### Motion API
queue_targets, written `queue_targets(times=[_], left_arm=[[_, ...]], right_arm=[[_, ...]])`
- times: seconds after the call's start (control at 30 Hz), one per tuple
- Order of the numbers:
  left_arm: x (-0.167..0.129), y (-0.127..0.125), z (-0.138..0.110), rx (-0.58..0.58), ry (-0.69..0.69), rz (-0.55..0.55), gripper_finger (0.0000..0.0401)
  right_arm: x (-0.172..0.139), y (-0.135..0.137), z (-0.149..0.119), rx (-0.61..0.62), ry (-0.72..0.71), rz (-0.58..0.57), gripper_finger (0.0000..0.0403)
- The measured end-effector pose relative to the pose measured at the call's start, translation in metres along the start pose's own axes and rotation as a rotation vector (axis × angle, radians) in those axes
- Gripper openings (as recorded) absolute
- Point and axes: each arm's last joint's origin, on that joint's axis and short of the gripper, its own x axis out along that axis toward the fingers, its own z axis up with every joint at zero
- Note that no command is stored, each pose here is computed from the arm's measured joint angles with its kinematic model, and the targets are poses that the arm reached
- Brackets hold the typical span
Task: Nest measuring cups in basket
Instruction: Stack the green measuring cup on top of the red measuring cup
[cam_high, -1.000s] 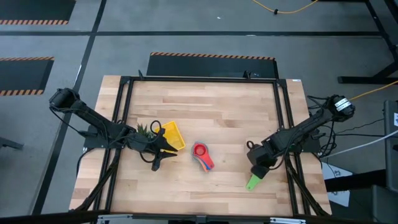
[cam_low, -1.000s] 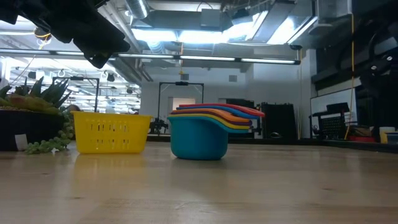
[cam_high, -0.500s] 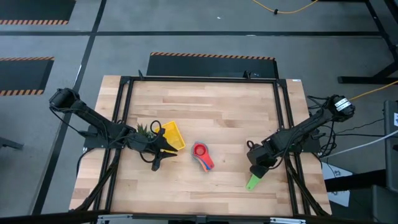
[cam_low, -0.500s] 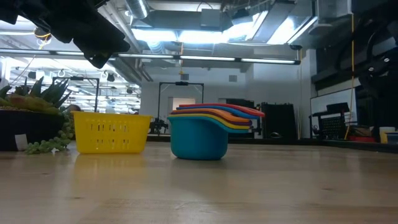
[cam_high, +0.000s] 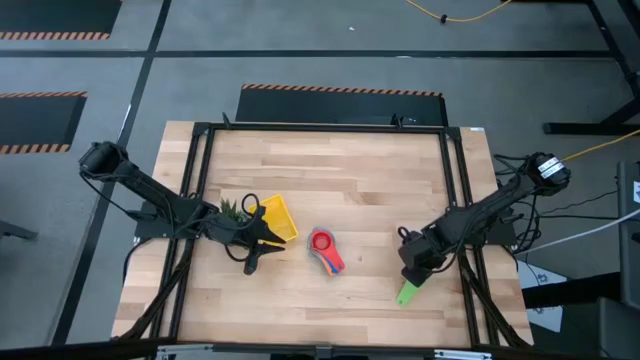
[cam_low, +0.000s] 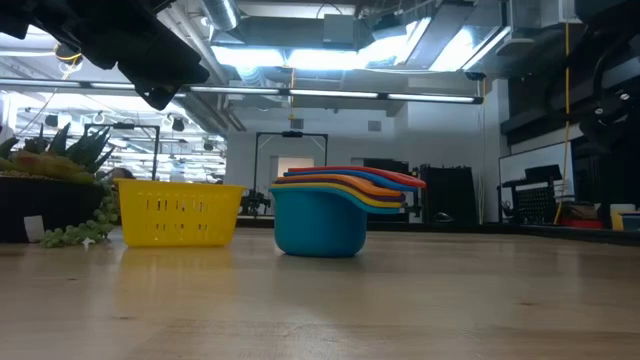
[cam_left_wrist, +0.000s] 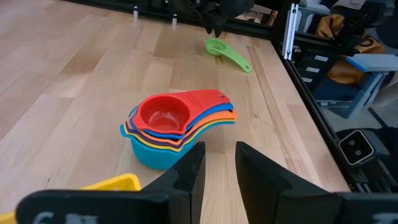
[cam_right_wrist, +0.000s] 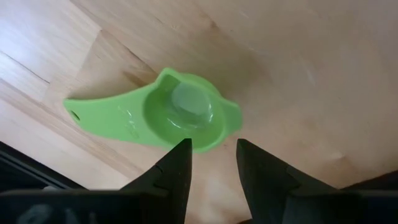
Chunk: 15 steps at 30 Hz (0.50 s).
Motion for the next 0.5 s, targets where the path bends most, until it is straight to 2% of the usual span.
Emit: queue_targets(times=[0.5], left_arm=[[0.0, 0.0, 0.0, 0.002, 0.0, 0.0, 0.0082]], right_arm=[[0.0026, 0.0004, -0.0066, -0.001, -0.026, -0.022, 0.0131]])
